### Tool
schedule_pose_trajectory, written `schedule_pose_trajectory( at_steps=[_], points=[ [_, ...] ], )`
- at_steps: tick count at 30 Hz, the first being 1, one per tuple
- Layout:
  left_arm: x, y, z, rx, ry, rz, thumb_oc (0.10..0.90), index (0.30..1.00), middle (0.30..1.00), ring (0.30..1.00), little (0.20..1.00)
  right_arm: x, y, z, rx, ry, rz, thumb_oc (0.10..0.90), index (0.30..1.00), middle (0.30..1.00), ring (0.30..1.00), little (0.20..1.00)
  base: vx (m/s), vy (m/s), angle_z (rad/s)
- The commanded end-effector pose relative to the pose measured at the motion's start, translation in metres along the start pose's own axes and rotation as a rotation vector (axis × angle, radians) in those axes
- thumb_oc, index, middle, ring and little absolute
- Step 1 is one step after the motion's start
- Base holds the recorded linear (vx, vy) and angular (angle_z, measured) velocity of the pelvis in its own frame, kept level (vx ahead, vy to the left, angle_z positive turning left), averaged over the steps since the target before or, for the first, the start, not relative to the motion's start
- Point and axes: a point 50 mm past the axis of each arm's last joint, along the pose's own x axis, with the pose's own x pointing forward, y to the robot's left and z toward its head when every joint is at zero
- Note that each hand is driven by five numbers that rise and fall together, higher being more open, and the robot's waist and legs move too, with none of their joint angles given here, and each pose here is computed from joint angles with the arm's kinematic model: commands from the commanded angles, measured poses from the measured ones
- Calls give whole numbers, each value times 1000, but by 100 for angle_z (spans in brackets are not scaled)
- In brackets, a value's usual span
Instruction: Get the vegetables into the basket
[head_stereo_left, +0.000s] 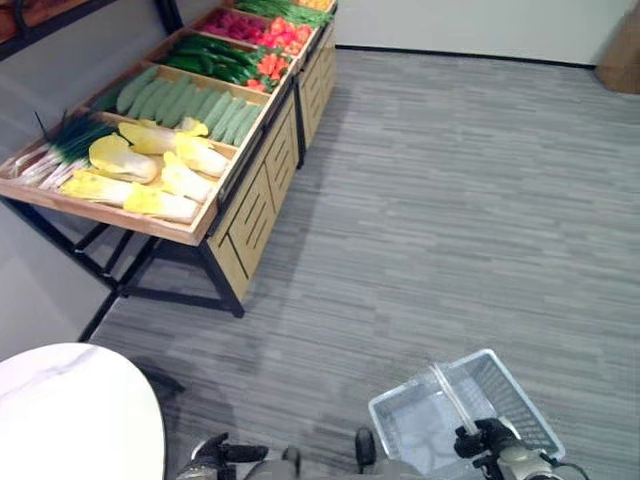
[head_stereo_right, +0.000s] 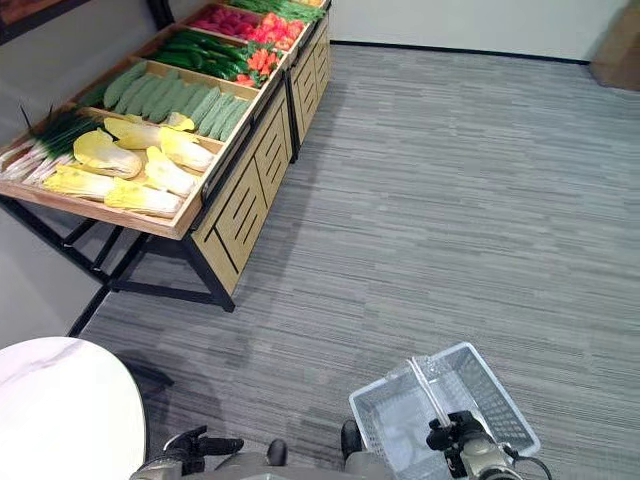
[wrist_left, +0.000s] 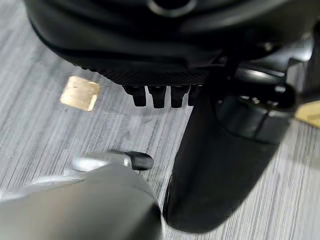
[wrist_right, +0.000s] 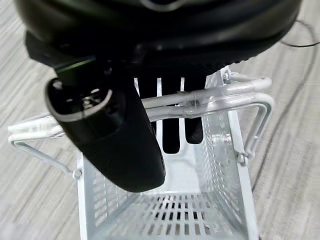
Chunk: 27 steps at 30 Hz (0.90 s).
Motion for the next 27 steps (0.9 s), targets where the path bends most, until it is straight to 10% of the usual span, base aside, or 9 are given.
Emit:
schedule_pose_trajectory(
  at_steps=[1, 27],
  points=[
    [-2, 15, -16, 86, 45, 48, 900, 1000, 1000, 1000, 1000, 1, -10, 35, 19, -134, -25, 400, 300, 300, 300, 300, 28, 63, -14],
    [-2, 29, -20, 7, 67, 103, 900, 1000, 1000, 1000, 1000, 0, 15, 14, 47, -70, 48, 400, 300, 300, 300, 300, 27, -49, -2]
  ],
)
